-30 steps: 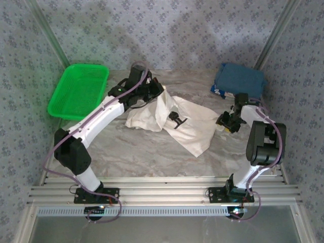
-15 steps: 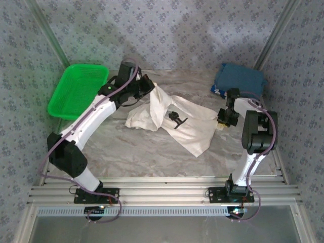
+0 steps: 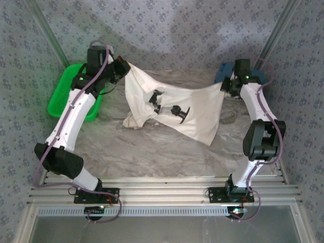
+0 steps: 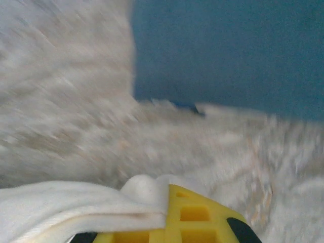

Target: Fold and stack the t-shirts

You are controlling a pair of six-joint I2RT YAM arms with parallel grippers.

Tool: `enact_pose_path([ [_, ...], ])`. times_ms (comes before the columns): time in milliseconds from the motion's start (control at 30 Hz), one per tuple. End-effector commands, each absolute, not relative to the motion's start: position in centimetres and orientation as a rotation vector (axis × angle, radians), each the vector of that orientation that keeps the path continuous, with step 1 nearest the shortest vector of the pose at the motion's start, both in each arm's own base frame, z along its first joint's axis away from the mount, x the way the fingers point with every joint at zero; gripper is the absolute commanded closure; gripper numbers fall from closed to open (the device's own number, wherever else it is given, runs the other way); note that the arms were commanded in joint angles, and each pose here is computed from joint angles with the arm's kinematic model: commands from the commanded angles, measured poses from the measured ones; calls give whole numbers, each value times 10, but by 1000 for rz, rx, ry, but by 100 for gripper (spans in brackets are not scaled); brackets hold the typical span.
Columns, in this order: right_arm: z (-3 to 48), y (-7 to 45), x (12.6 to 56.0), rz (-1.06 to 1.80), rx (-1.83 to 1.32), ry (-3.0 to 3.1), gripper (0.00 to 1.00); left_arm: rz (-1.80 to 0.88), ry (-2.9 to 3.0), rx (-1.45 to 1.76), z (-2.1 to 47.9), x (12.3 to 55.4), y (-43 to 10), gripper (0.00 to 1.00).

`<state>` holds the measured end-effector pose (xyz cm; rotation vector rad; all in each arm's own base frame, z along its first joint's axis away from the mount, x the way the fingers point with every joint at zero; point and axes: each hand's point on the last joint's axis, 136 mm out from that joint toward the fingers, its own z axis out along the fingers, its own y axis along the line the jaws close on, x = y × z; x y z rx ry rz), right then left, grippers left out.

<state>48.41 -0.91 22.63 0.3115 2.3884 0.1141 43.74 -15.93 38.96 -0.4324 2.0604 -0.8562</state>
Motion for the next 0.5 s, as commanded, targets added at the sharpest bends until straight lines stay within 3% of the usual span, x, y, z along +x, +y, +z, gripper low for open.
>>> enact_pose_path([
  [0, 289, 19, 482, 68, 16, 2288, 100, -846, 1953, -368, 439, 428, -138, 100],
  [167, 272, 66, 443, -3, -258, 2330, 100, -823, 1989, -394, 423, 418, -128, 100],
  [333, 196, 93, 367, -52, -336, 2522, 100, -823, 2108, -636, 331, 383, -113, 100],
  [467, 131, 86, 296, -105, -207, 2738, 100, -706, 2205, -854, 248, 334, -89, 100],
])
